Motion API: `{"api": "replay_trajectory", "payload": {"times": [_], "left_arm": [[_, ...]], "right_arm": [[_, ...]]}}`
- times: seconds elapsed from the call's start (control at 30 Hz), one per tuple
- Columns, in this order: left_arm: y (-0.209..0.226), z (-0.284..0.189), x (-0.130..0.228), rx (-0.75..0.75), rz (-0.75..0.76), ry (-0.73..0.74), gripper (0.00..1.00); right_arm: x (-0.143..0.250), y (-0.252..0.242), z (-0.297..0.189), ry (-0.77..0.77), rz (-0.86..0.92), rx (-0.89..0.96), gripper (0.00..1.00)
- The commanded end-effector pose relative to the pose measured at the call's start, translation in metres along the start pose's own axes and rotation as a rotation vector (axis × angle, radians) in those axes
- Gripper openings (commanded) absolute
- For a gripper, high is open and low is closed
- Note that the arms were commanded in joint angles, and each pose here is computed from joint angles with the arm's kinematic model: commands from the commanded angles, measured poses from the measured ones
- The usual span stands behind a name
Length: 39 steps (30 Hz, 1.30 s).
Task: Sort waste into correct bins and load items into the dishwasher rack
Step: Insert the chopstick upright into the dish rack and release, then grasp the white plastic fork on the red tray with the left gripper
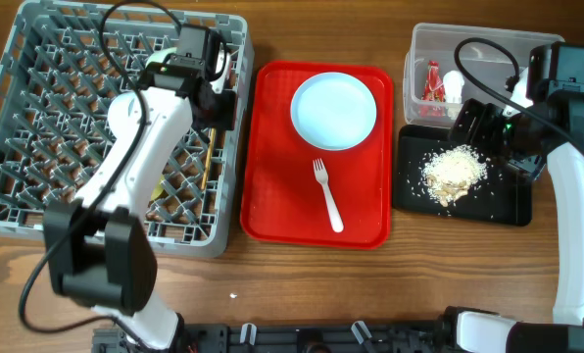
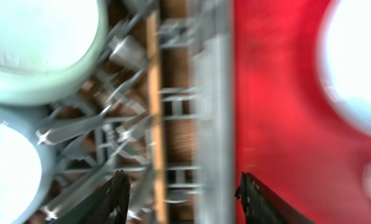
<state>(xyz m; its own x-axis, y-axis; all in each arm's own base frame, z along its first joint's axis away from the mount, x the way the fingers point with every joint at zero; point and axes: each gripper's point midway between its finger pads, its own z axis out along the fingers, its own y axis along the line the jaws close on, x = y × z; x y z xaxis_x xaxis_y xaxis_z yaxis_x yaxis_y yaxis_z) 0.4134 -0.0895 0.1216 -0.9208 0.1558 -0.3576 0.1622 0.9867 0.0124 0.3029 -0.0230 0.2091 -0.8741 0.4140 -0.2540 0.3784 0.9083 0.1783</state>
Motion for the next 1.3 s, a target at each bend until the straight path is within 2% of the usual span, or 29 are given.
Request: {"api": "replay_trajectory", "payload": {"times": [0.0, 0.13, 0.23, 0.37, 0.53, 0.67, 0.87, 0.9, 0.97, 1.07, 1.1, 1.27], "left_arm": [[-0.052, -0.058, -0.020, 0.198, -0.047, -0.126, 0.56], [-0.123, -0.048, 0.011, 0.284, -0.117, -0.009, 0.56], [-0.164, -0.021, 0.046, 0.253, -0.246, 0.122, 0.59], [-0.207, 0.020, 0.092, 0.192, -0.251, 0.269, 0.59], [-0.218, 0.057, 0.122, 0.099, -0.243, 0.343, 0.59], [-0.211, 0.073, 0.125, 0.022, -0.220, 0.315, 0.58], [-0.220, 0.084, 0.139, 0.004, -0.185, 0.335, 0.58], [-0.220, 0.084, 0.138, 0.006, -0.185, 0.334, 0.55], [-0.220, 0.084, 0.138, 0.006, -0.184, 0.334, 0.33], [-0.220, 0.084, 0.138, 0.005, -0.184, 0.334, 0.31], [-0.220, 0.084, 0.138, 0.006, -0.184, 0.334, 0.24], [-0.220, 0.084, 0.138, 0.005, -0.184, 0.334, 0.22]], "right_arm": [[0.000, -0.003, 0.001, -0.001, -0.009, 0.014, 1.00], [0.000, -0.003, 0.001, 0.000, -0.009, 0.014, 1.00], [0.000, -0.003, 0.001, 0.000, -0.008, 0.014, 1.00], [0.000, -0.003, 0.001, 0.000, -0.011, 0.015, 0.99], [0.000, -0.003, 0.001, 0.000, -0.011, 0.015, 1.00], [0.000, -0.003, 0.001, -0.001, -0.011, 0.014, 1.00], [0.000, -0.002, 0.001, 0.001, -0.010, 0.011, 1.00], [0.000, -0.002, 0.001, 0.001, -0.010, 0.011, 1.00], [0.000, -0.003, 0.001, 0.002, -0.011, 0.011, 1.00], [0.000, -0.003, 0.001, 0.002, -0.011, 0.011, 1.00], [0.000, -0.003, 0.001, 0.002, -0.011, 0.011, 1.00], [0.000, -0.003, 0.001, 0.002, -0.011, 0.011, 1.00]]}}
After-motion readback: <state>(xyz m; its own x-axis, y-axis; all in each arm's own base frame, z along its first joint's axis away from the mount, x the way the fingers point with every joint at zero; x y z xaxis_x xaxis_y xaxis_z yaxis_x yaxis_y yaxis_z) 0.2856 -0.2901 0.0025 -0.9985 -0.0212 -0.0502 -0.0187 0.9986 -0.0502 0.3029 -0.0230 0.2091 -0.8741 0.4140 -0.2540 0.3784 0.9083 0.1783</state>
